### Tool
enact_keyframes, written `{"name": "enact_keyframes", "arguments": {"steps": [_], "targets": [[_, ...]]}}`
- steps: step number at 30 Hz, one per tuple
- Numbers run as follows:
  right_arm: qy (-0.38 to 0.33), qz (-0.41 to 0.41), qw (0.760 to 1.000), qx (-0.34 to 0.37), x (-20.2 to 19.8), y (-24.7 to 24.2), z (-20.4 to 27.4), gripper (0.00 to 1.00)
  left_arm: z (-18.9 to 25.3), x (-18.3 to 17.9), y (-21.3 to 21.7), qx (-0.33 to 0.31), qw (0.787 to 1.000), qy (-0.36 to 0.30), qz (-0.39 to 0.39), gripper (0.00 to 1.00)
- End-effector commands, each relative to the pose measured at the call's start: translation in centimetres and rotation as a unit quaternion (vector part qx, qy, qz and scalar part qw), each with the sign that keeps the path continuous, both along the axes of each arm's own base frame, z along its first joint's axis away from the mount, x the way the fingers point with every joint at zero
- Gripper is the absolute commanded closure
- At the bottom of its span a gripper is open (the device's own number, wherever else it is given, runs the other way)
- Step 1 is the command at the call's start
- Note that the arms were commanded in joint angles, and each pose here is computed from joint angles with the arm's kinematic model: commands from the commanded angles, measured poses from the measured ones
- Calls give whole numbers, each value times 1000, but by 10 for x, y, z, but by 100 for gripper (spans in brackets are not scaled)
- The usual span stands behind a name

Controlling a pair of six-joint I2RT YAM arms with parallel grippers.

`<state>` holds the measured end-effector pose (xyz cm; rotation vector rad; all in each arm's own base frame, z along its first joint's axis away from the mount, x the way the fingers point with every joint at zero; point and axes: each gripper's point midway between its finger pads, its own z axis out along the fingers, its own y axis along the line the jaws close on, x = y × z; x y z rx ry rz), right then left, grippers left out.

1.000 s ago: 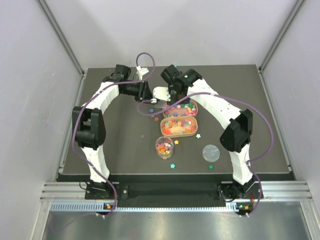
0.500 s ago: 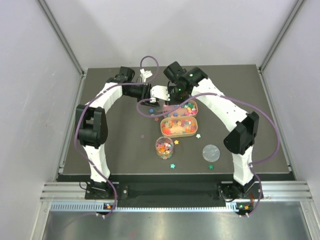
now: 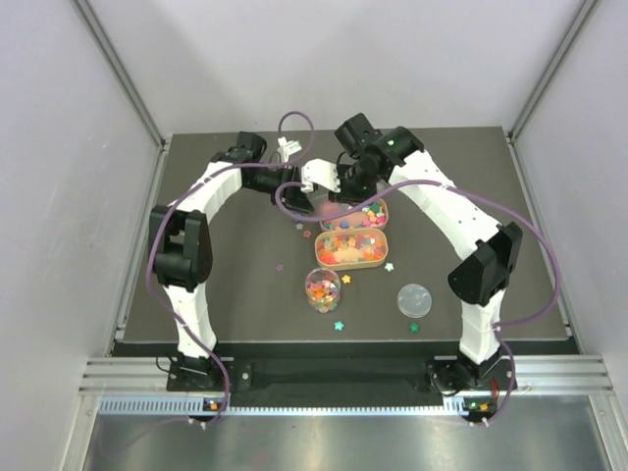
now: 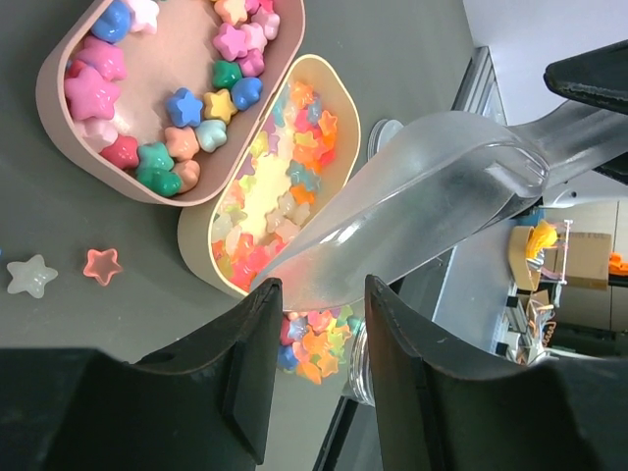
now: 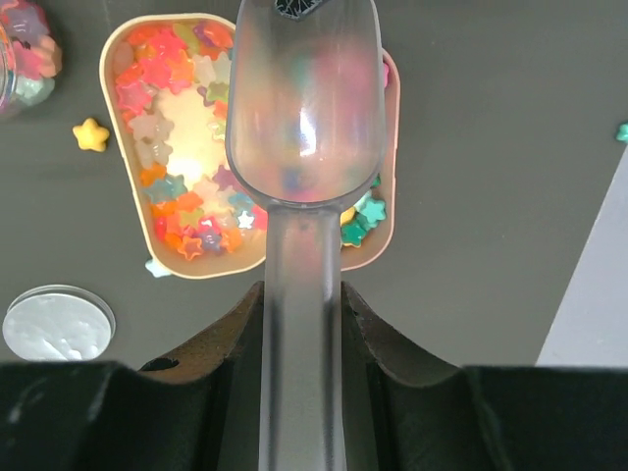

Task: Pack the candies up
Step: Adjust the spatula, then scoop the fake candies from the storage box.

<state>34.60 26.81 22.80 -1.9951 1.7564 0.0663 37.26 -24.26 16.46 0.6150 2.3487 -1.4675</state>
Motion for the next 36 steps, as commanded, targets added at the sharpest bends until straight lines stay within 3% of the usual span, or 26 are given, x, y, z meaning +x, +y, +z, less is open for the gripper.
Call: {"name": "enact_keyframes", "arguments": {"steps": [1, 4, 8, 10, 22, 36], "targets": [[4, 28, 996, 88, -11, 22, 31, 100, 13, 13, 2, 15, 998, -66, -1, 55], [-21, 5, 1000, 11, 9, -12, 13, 100, 35, 20, 10, 35, 992, -118, -4, 53], [-24, -18, 999, -30, 24, -56, 3, 100, 57, 29, 26, 82, 972, -219, -25, 52], [-16, -17, 998, -56, 22, -72, -2, 100, 56, 26, 33, 107, 967, -228, -29, 52], [10, 20, 985, -168, -27, -139, 0, 100, -27, -16, 62, 186, 968, -162, -44, 55], [8, 28, 966, -257, -32, -167, -12, 100, -75, -29, 47, 147, 982, -116, -34, 56]]}}
